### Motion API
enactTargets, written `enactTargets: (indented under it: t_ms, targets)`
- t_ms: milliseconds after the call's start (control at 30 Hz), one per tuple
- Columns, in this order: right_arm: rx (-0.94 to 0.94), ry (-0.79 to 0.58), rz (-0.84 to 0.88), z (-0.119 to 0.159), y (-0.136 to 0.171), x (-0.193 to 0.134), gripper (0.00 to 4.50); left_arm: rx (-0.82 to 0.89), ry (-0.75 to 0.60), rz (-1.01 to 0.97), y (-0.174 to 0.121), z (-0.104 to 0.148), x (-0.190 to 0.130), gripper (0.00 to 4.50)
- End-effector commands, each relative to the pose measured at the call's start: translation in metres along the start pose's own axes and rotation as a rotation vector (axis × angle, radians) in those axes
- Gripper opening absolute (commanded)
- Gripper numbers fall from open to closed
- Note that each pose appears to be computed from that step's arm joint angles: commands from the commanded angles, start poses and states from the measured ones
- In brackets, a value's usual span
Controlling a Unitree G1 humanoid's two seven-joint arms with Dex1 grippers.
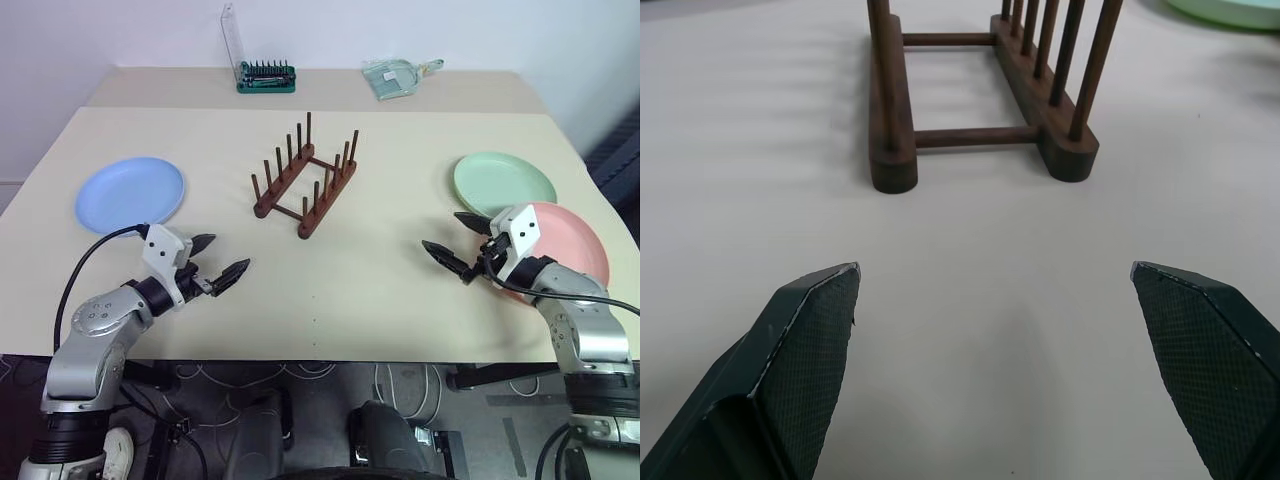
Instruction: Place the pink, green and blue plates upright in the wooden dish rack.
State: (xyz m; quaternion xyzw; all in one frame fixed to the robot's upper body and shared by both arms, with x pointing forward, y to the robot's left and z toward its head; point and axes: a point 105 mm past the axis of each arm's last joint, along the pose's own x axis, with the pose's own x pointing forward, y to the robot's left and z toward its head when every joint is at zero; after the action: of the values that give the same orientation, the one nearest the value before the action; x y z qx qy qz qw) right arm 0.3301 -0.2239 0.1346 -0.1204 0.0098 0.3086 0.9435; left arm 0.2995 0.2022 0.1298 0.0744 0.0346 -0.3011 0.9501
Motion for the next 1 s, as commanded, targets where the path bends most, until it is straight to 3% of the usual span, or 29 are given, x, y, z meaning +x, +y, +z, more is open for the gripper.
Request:
enactTargets:
  t_ms: [33,567,1000]
  targets:
    - [-0.040,-0.048,0.004,0.014,-0.002,0.003,4.47,0.029,-0.035,0.014,0.003,0.012,-0.004,4.50]
    - [-0.025,-0.023,-0.025,-0.008,0.003,-0.019,4.47,0.021,-0.029,-0.066,-0.004,0.009,0.013,4.50]
    - [-0.091,-0.039,-0.029,0.033,0.023,-0.007,4.47,0.037,0.021,-0.193,-0.022,0.000,0.016,4.50]
